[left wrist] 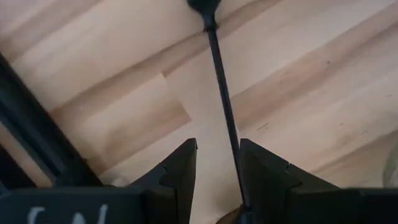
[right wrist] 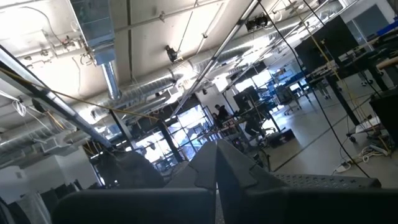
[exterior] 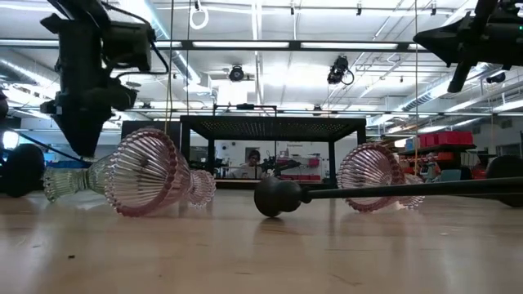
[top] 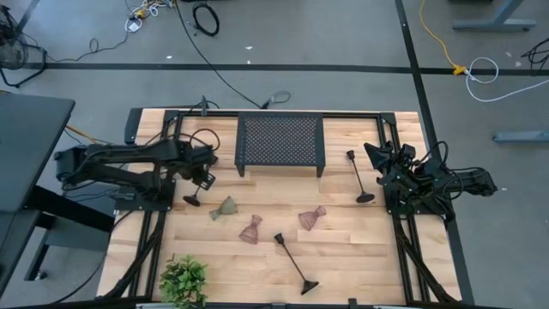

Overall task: Pick & Place candle stick holders
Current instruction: Put the top left black candle holder on the shelf

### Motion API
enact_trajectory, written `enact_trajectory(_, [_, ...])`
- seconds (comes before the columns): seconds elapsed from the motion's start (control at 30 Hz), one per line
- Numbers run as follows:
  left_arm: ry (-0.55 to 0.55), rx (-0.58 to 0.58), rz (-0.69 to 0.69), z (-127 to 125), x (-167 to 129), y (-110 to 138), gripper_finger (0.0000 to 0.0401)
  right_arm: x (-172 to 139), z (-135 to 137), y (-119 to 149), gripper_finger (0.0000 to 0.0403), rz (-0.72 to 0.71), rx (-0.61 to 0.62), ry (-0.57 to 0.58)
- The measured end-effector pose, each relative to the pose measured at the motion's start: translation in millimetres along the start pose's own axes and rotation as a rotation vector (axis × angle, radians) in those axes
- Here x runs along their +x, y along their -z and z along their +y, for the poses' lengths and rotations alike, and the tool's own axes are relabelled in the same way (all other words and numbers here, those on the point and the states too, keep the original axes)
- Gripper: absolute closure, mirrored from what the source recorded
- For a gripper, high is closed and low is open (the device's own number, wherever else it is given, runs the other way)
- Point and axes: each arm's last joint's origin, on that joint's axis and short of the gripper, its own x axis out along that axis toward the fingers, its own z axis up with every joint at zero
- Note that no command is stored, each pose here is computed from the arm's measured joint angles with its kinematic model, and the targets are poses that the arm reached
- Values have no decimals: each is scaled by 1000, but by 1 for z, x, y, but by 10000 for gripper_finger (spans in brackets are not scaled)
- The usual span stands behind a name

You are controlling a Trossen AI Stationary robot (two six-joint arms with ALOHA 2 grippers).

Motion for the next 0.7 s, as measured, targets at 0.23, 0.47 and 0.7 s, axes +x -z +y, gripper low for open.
enact_trajectory(0.23, [74, -5, 31, -10, 15, -14, 275, 0, 0, 0, 395, 0, 0, 0])
enact_trajectory(0.47, [19, -45, 82, -11, 31, -21, 275, 0, 0, 0, 395, 0, 0, 1])
enact_trajectory(0.7, [7, -60, 113, -13, 47, -29, 275, 0, 0, 0, 395, 0, 0, 0])
